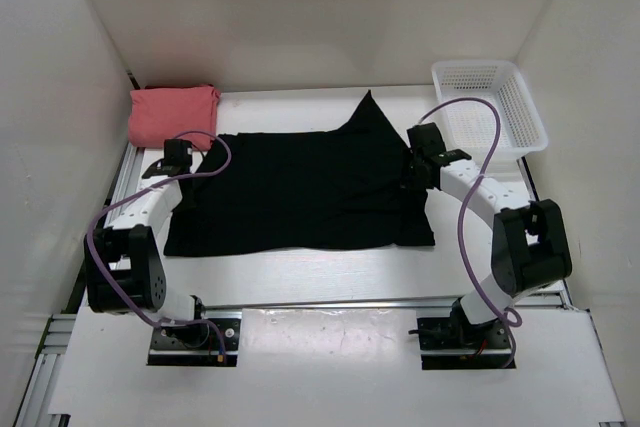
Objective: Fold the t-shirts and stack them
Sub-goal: Fold the flattened tshirt in 1/3 of the way
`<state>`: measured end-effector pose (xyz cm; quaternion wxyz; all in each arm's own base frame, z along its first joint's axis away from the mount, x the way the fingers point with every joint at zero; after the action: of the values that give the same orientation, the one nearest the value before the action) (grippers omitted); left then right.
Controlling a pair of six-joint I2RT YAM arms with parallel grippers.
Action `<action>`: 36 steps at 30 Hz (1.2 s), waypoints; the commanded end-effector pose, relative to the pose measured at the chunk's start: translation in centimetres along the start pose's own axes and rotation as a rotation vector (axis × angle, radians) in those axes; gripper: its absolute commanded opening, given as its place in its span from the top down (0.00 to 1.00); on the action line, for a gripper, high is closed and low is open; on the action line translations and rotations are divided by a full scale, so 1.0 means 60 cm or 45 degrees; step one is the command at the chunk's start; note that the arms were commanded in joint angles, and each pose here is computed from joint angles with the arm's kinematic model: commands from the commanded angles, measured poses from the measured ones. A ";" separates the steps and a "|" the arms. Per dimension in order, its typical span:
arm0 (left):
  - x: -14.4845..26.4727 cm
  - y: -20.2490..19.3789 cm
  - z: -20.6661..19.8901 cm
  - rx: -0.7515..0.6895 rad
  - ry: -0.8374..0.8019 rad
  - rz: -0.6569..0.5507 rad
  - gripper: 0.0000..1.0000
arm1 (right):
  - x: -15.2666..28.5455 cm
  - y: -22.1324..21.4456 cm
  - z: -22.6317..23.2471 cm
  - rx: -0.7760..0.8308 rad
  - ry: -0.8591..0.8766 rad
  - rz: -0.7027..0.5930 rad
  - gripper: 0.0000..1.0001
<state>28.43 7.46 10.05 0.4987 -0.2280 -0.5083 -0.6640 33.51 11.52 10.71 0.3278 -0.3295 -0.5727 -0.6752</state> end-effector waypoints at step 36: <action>-0.067 -0.088 -0.028 0.098 -0.329 0.430 0.64 | 0.006 -0.207 -0.085 -0.628 0.067 0.583 0.55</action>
<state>24.29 8.45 4.34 0.5697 -0.3607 -0.5174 -0.5270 23.62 7.80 4.73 0.3924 -0.4867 -0.3311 -0.7068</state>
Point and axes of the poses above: each gripper's point midway between its finger pads, its own x axis back along the fingers, its own z axis along the line the jaws close on, y = z × x, the point moved 3 cm from there along x, back along the fingers, and after that the axes turned 2 degrees about -x, right-handed, at the moved point
